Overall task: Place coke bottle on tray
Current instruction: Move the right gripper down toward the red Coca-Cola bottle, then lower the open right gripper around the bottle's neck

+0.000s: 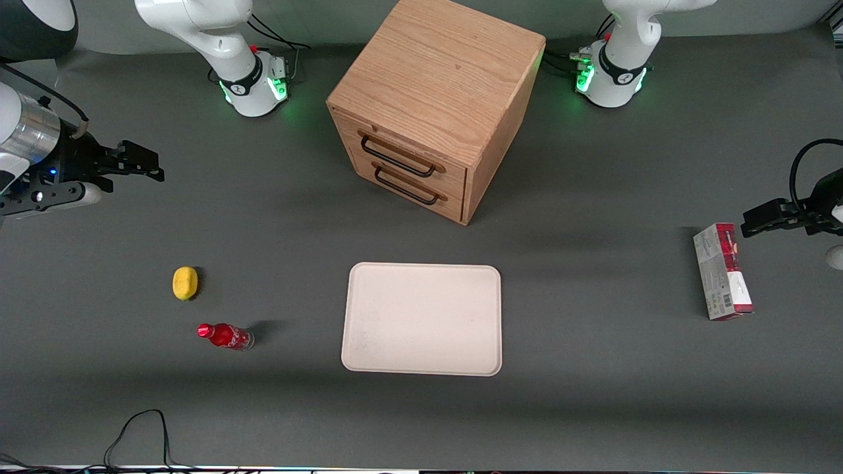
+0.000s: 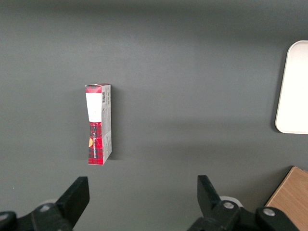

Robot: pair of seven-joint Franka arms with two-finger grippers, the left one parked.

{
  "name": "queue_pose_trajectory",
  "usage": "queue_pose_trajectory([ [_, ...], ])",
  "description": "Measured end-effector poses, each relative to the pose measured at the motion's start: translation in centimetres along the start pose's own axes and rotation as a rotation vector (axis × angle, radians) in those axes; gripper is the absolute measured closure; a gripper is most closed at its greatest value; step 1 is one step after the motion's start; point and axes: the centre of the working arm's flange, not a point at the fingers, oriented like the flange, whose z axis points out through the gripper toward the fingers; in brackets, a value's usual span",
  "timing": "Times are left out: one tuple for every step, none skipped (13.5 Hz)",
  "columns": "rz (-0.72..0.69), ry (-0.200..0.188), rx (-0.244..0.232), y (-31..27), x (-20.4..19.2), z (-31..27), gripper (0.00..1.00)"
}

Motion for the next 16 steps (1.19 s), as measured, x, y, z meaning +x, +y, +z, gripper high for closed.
queue_pose_trajectory([
  [-0.001, 0.002, 0.000, -0.1, 0.0, -0.1, 0.00],
  [-0.003, 0.003, -0.001, -0.2, 0.0, -0.2, 0.00],
  [-0.003, 0.006, -0.001, -0.2, 0.1, -0.3, 0.00],
  [0.000, 0.010, -0.001, -0.2, 0.2, -0.4, 0.00],
  [0.008, 0.015, -0.002, -0.2, 0.6, -0.6, 0.00],
  [0.014, 0.020, -0.002, -0.1, 1.1, -0.8, 0.00],
  [0.017, 0.024, -0.002, -0.1, 1.9, -1.0, 0.00],
  [0.019, 0.022, -0.002, 0.0, 2.9, -1.0, 0.00],
  [0.019, 0.014, -0.001, 0.1, 4.2, -0.8, 0.00],
  [0.019, 0.006, 0.000, 0.3, 5.9, -0.5, 0.00],
  [0.019, 0.005, 0.000, 0.5, 7.8, 0.0, 0.00],
  [0.019, 0.007, 0.000, 0.8, 9.9, 0.7, 0.00],
  [0.019, 0.008, 0.001, 1.1, 12.1, 1.8, 0.00],
  [0.020, 0.005, 0.001, 1.4, 14.2, 3.3, 0.00],
  [0.021, 0.002, 0.002, 1.7, 16.2, 4.9, 0.00],
  [0.021, 0.009, 0.002, 2.0, 18.0, 6.5, 0.00],
])
